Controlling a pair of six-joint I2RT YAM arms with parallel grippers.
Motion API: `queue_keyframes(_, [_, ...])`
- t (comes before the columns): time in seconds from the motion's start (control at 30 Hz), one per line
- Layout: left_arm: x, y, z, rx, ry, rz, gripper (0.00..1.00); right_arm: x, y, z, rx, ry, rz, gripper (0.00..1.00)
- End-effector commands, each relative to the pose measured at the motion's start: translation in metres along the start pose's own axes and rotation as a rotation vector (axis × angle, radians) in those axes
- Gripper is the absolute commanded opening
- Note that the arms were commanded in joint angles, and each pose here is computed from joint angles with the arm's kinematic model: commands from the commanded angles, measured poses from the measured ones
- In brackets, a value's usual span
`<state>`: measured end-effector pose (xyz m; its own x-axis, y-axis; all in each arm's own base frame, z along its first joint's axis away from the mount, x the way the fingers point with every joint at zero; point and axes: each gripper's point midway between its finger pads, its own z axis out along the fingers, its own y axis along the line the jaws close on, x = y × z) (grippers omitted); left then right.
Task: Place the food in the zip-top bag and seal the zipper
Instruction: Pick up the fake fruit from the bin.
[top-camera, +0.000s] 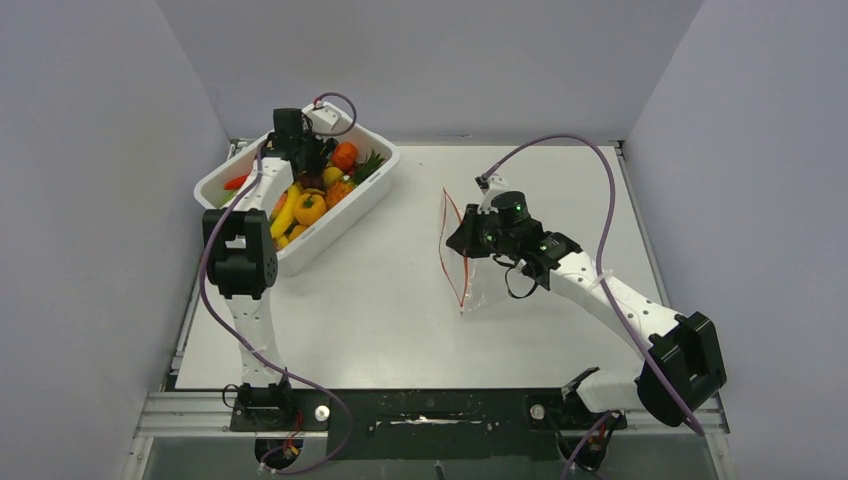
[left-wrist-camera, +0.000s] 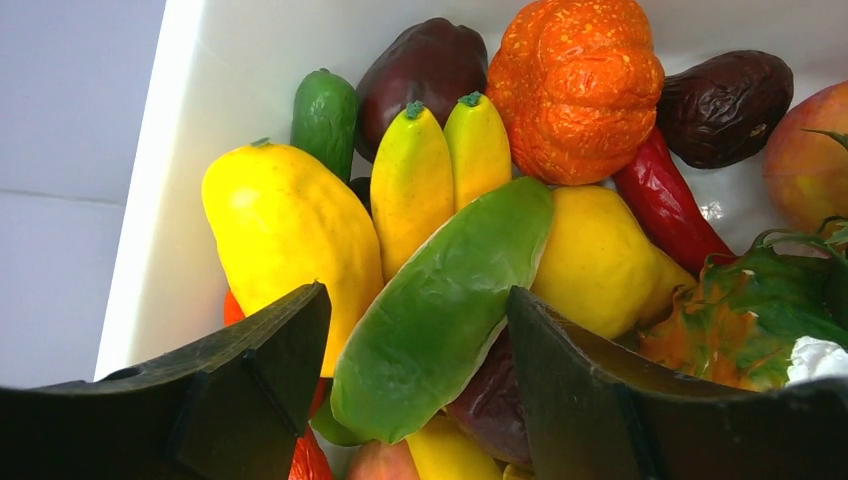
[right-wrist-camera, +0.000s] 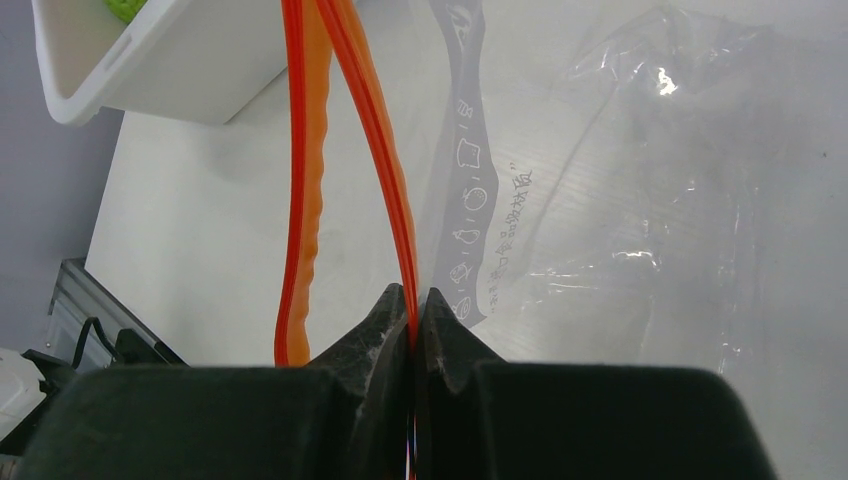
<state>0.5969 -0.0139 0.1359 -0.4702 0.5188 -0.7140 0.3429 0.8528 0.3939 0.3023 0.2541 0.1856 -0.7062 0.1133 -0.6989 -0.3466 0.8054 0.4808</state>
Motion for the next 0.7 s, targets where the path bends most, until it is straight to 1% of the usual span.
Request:
queue_keyframes(0.0, [-0.002,0.008,0.001,-0.015,-0.001,0.041,0.64,-0.022,0.012,-0.003,-0.029,-0.064,-0.002,0.0])
queue_keyframes(0.1, [-0.008,-0.005,-0.01,0.068,-0.016,0.061,0.66,-0.022,0.012,-0.006,-0.031,-0.073,0.002,0.0])
queue_keyframes(0.23, [-0.016,-0.006,-0.016,0.085,-0.039,0.073,0.66,-0.022,0.012,-0.009,-0.033,-0.083,0.0,0.0])
queue_keyframes(0.37, [-0.009,-0.006,-0.011,0.092,-0.006,0.098,0.67,-0.021,0.01,-0.008,-0.024,-0.076,-0.006,0.0])
queue_keyframes(0.5, [0.0,-0.012,-0.011,0.133,0.035,0.11,0.69,-0.022,0.009,-0.007,-0.02,-0.077,-0.008,0.0])
queue_keyframes(0.57, [0.0,-0.016,-0.012,0.155,0.035,0.115,0.69,-0.023,0.009,-0.007,-0.017,-0.08,-0.01,0.0])
queue_keyframes(0.67, [0.001,-0.013,-0.009,0.145,0.031,0.12,0.69,-0.024,0.009,-0.006,-0.015,-0.082,-0.012,0.0])
